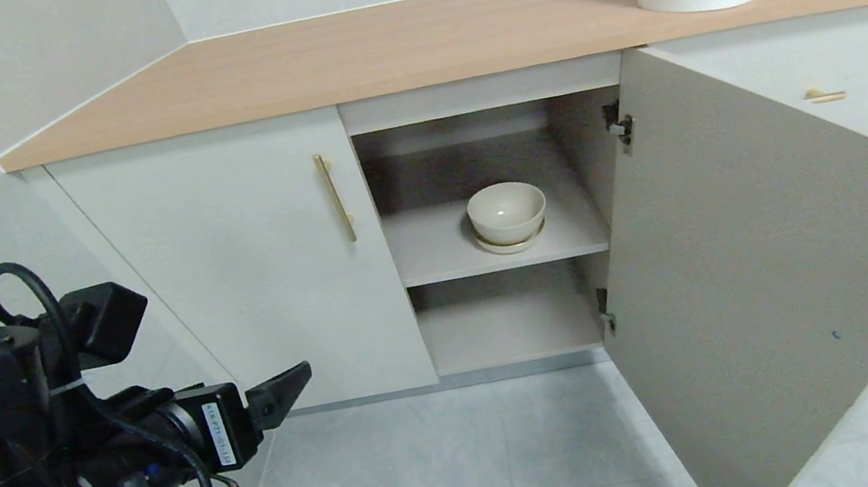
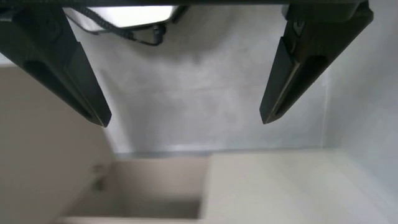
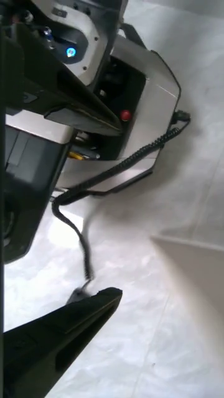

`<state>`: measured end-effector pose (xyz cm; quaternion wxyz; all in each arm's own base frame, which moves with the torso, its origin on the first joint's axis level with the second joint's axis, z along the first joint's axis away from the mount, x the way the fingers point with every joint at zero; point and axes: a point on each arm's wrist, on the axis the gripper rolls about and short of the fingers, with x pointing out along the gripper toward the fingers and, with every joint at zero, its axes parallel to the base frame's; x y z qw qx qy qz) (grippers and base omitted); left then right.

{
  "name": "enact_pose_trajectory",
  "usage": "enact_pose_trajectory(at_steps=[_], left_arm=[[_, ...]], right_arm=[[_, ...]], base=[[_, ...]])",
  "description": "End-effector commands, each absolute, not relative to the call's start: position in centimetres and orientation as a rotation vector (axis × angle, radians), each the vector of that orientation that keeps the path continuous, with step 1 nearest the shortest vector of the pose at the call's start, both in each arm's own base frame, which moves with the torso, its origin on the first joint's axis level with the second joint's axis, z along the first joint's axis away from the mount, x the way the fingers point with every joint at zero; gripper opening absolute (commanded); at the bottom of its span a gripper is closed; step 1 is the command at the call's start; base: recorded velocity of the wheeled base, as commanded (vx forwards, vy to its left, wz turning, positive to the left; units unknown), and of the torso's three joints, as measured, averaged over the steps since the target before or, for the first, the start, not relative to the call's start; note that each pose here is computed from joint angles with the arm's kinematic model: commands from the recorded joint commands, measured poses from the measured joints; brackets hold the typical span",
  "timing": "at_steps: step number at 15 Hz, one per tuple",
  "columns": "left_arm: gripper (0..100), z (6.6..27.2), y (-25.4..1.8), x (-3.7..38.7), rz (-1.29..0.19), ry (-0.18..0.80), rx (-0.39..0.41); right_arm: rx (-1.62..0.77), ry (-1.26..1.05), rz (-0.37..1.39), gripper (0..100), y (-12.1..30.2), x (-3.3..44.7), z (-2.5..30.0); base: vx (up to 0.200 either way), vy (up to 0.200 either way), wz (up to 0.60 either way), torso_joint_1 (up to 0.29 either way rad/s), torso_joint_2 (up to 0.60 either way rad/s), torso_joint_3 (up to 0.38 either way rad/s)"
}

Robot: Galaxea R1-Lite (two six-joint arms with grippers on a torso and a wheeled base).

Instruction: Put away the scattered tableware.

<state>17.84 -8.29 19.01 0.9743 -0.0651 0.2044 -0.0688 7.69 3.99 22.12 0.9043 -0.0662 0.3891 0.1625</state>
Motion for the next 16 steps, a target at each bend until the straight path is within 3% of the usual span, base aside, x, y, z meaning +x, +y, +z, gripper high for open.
enact_pose_trajectory(at_steps=[1,7,16], left_arm=[[100,18.9,-8.3,17.9,-0.136,0.415,-0.131],[100,18.9,-8.3,17.9,-0.136,0.415,-0.131],[100,18.9,-8.3,17.9,-0.136,0.415,-0.131]], right_arm=[[-0.124,0.761,0.322,100,3.4,6.8,23.4],[0.015,0.733,-0.016,100,1.5,11.8,23.8],[0.037,0.755,-0.163,100,0.0,13.5,23.4]], base=[[0.0,0.0,0.0,0.0,0.0,0.0],[0.0,0.0,0.0,0.0,0.0,0.0],[0.0,0.0,0.0,0.0,0.0,0.0]])
